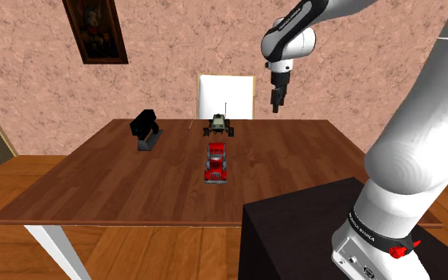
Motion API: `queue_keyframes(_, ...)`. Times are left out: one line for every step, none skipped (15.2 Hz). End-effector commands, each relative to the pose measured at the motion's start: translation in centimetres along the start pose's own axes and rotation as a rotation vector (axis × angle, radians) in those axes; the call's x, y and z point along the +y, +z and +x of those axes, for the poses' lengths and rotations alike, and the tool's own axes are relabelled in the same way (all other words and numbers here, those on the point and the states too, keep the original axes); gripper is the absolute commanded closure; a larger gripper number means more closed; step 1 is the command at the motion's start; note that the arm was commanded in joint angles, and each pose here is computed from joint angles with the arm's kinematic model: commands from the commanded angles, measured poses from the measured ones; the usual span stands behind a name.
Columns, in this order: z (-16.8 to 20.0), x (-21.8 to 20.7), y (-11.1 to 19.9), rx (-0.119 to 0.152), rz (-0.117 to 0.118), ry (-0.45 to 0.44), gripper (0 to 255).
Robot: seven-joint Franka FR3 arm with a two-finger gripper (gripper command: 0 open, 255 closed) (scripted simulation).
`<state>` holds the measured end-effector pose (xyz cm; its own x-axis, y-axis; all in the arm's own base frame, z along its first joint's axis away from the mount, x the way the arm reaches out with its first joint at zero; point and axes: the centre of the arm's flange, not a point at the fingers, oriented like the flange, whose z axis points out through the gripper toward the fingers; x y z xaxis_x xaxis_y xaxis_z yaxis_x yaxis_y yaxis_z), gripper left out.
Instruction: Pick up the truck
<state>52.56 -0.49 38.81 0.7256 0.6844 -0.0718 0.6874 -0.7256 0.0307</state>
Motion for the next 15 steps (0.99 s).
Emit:
queue_keyframes(2.2, 0.2, 1.8, 0.004, -0.003, -0.087, 0)
queue_keyframes(3.3, 0.2, 2.4, 0.006, -0.004, -0.128, 0)
queue_keyframes(4.5, 0.2, 3.1, 0.008, -0.006, -0.170, 0)
queue_keyframes(5.6, 0.2, 3.8, 0.010, -0.007, -0.211, 0)
queue_keyframes(6.7, 0.1, 4.4, 0.011, -0.008, -0.252, 0)
queue_keyframes(7.8, 0.0, 5.1, 0.013, -0.009, -0.294, 0)
queue_keyframes(8.9, -0.2, 5.8, 0.015, -0.011, -0.335, 0)
queue_keyframes(10.0, -0.4, 6.4, 0.017, -0.012, -0.377, 0)
queue_keyframes(11.0, -0.7, 7.1, 0.019, -0.013, -0.418, 0)
queue_keyframes(12.1, -1.0, 7.7, 0.020, -0.015, -0.459, 0)
queue_keyframes(13.2, -1.3, 8.4, 0.022, -0.016, -0.501, 0)
queue_keyframes(14.2, -1.7, 9.1, 0.024, -0.017, -0.542, 0)
queue_keyframes(15.2, -2.1, 9.7, 0.026, -0.019, -0.583, 0)
queue_keyframes(16.2, -2.6, 10.4, 0.028, -0.020, -0.625, 0)
queue_keyframes(17.2, -3.1, 11.0, 0.030, -0.021, -0.666, 0)
